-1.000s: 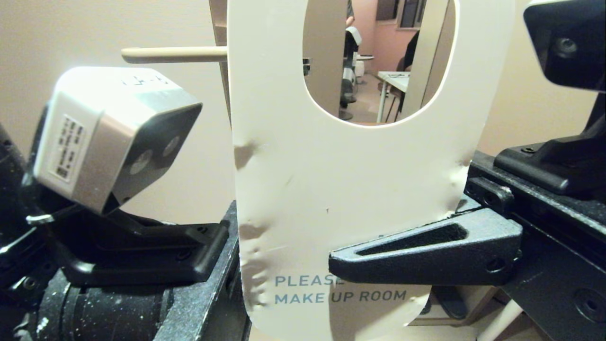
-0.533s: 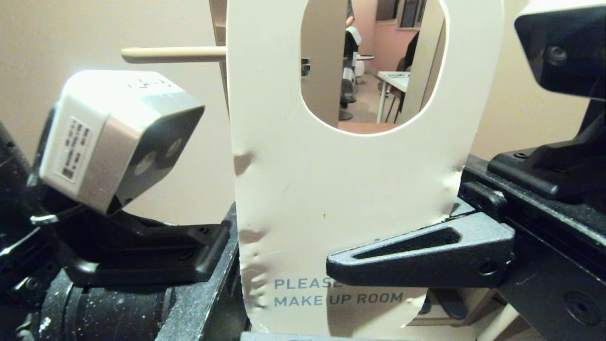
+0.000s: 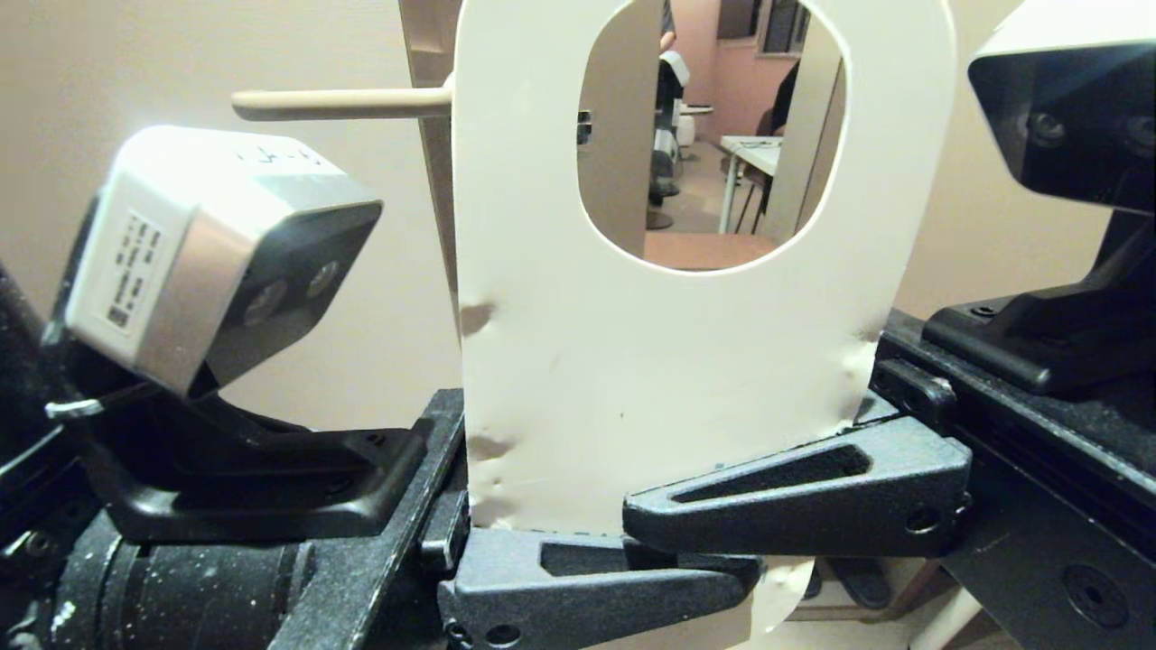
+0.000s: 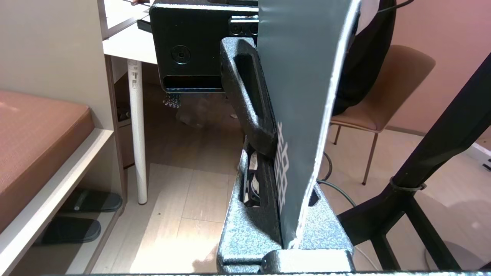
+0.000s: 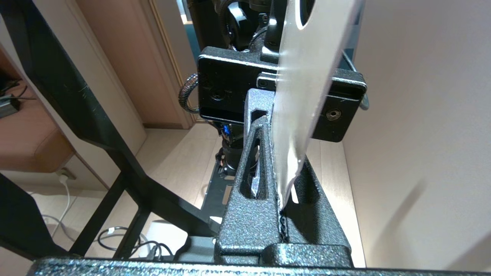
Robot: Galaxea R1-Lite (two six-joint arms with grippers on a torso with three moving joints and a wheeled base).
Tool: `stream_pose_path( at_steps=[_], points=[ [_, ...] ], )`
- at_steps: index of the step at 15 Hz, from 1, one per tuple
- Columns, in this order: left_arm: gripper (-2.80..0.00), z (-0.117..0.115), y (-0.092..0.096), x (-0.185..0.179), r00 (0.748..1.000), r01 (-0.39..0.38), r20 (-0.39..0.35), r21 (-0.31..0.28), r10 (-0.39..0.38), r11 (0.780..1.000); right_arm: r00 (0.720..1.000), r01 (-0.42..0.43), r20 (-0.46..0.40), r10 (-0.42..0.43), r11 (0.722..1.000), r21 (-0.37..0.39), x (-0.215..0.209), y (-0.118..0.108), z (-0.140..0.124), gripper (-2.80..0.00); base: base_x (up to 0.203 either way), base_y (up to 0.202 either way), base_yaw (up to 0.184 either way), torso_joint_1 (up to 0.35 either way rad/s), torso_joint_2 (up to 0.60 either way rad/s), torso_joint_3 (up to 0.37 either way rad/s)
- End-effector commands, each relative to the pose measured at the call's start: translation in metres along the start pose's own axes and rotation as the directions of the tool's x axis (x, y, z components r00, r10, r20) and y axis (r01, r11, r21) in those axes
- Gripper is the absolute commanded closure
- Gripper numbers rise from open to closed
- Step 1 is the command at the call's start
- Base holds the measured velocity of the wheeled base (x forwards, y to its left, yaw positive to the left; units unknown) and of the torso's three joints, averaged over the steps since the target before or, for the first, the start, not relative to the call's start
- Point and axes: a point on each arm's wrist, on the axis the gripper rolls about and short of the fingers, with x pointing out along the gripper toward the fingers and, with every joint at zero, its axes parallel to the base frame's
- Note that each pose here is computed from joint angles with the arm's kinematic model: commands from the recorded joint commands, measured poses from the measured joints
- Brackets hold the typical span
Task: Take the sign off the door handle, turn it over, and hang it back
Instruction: Hand it to the other hand
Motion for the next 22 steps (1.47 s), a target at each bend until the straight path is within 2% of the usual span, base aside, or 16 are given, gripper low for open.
stream_pose_path(
  at_steps=[1,5,6,16,22],
  points=[
    [0.0,0.002,-0.002,-0.002,1.0,0.006,0.009,0.005,-0.006,1.0,1.0,-0.002,0.001,0.002,1.0,-0.001,0.0,0.0,0.0,0.0,0.0,0.0,0.0,0.0,0.0,0.0],
    [0.0,-0.002,-0.003,-0.004,1.0,0.005,0.001,0.003,-0.005,1.0,1.0,0.019,0.0,-0.019,1.0,0.0,0.0,-0.001,-0.001,0.0,0.0,0.0,0.0,0.0,0.0,0.0],
    [0.0,-0.002,-0.004,-0.004,1.0,0.007,0.001,0.002,-0.007,1.0,1.0,0.026,0.001,-0.026,1.0,-0.002,0.0,-0.001,0.0,-2.8,0.0,0.0,0.0,0.0,0.0,0.0],
    [0.0,-0.011,-0.005,-0.006,1.0,0.004,-0.019,-0.008,-0.004,1.0,0.999,0.03,0.011,-0.03,1.0,-0.009,-0.007,0.007,0.001,-2.8,0.0,0.0,0.0,0.0,0.0,0.0],
    [0.0,-0.011,0.003,-0.017,0.998,-0.06,-0.011,-0.008,0.06,0.998,0.999,0.048,0.023,-0.048,0.999,-0.015,-0.023,0.021,-0.003,-2.8,0.0,0.0,0.0,0.0,0.0,0.0]
  ],
)
